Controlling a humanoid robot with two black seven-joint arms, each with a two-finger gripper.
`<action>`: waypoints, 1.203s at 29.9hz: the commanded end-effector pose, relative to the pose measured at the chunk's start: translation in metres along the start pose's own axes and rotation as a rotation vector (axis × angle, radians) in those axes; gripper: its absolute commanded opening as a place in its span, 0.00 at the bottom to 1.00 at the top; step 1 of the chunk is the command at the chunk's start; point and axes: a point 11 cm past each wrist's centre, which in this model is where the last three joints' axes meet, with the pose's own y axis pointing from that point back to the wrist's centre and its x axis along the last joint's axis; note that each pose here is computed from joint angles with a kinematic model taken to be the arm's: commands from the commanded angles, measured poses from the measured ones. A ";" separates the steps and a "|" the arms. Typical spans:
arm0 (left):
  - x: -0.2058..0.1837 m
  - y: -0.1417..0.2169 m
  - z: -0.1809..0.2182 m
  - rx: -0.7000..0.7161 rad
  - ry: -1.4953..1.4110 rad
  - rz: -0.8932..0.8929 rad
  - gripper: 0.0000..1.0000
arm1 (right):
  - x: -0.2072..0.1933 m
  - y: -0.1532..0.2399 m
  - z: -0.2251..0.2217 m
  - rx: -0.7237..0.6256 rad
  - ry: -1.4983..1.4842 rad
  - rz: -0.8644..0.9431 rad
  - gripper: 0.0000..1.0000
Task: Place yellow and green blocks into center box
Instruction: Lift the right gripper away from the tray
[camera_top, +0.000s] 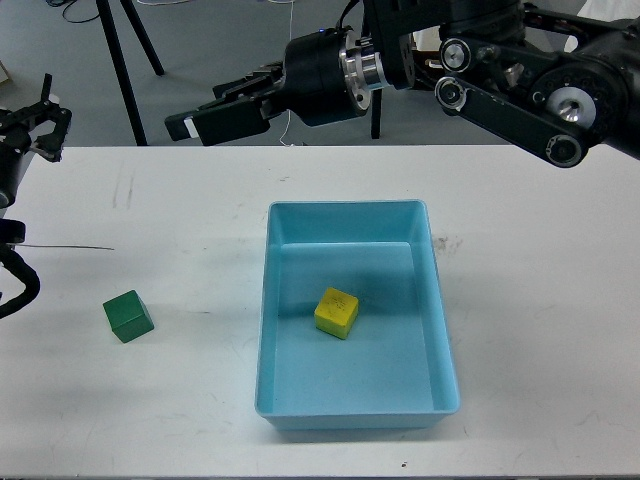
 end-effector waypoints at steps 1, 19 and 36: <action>-0.022 -0.004 0.028 -0.032 -0.218 -0.176 1.00 | 0.010 -0.007 -0.005 0.100 -0.130 0.183 0.98; -0.036 -0.015 0.059 0.230 -1.518 -0.551 1.00 | 0.032 0.104 0.046 0.194 -0.530 0.978 0.98; -0.024 0.021 0.001 0.559 -2.124 -0.960 1.00 | -0.130 0.257 0.071 -0.029 -0.792 1.255 0.98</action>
